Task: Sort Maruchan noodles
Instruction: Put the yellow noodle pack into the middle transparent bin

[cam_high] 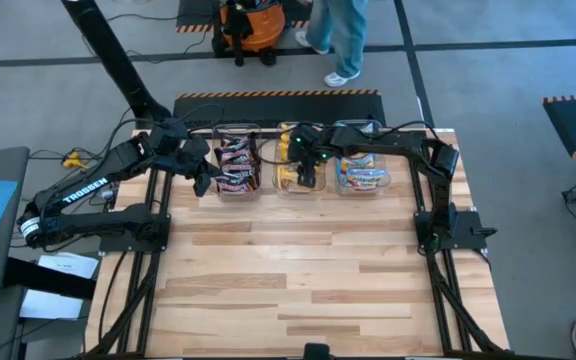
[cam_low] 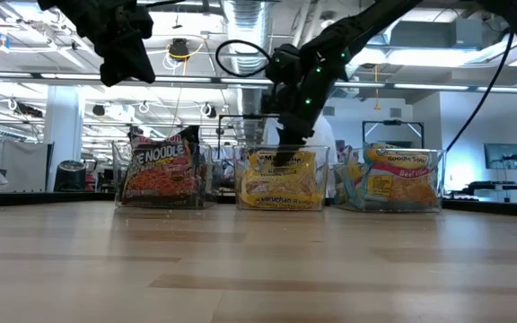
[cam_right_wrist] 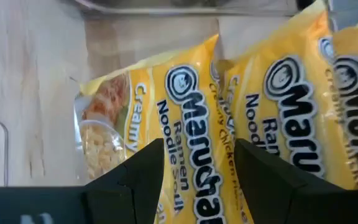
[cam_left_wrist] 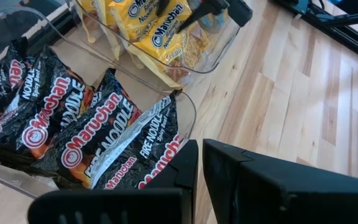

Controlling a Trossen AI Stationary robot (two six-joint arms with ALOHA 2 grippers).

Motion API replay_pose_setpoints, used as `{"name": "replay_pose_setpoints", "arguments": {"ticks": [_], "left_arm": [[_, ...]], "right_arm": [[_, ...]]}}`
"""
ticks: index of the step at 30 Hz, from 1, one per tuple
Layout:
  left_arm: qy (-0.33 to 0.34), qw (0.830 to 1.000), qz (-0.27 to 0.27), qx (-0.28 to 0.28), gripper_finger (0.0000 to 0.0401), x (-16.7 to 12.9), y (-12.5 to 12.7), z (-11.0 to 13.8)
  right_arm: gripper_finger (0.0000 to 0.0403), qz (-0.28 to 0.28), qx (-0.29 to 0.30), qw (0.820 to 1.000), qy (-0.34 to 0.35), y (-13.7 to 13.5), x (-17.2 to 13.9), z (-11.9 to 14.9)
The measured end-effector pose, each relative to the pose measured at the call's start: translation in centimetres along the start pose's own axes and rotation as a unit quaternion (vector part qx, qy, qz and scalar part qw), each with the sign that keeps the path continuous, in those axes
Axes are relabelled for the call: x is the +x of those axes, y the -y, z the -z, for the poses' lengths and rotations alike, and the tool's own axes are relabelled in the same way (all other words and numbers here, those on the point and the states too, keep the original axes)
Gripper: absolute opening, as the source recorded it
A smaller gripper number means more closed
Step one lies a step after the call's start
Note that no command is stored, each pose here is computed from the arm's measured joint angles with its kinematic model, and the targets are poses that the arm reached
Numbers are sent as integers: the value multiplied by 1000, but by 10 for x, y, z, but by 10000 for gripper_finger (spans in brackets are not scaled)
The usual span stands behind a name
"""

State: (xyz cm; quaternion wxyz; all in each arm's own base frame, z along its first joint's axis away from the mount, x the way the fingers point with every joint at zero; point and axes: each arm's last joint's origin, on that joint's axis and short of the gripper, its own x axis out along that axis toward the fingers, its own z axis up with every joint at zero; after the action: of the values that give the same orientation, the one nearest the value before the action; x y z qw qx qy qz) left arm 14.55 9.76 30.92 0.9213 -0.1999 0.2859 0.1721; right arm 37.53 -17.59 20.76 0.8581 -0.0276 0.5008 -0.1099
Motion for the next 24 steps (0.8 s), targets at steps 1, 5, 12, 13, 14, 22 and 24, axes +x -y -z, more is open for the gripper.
{"name": "replay_pose_setpoints", "arguments": {"ticks": [1, 5, 12, 13, 14, 22, 24], "left_arm": [[-1, 1000, 0, 0, 11, 0, 0, 0], [-3, 1000, -1, 2, 11, 0, 0, 1], [-3, 1000, -1, 5, 11, 0, 0, 1], [-2, 1000, -1, 7, 11, 0, 0, 1], [-2, 1000, -2, 7, 11, 0, 0, 1], [-5, 1000, -3, 6, 11, 0, 0, 1], [-5, 1000, -3, 6, 11, 0, 0, 1]], "right_arm": [[219, 4, 0, 1000, 5, 0, 0, -1], [219, 4, 1, 1000, 0, 1, -1, 0], [219, -7, 0, 999, -38, -2, 13, 8], [219, -8, -1, 999, -41, -3, 14, 8], [219, -5, -3, 999, -41, -5, 16, 7], [150, 4, -12, 998, -56, -13, 21, 8], [115, 4, -12, 998, -56, -13, 21, 8]]}}
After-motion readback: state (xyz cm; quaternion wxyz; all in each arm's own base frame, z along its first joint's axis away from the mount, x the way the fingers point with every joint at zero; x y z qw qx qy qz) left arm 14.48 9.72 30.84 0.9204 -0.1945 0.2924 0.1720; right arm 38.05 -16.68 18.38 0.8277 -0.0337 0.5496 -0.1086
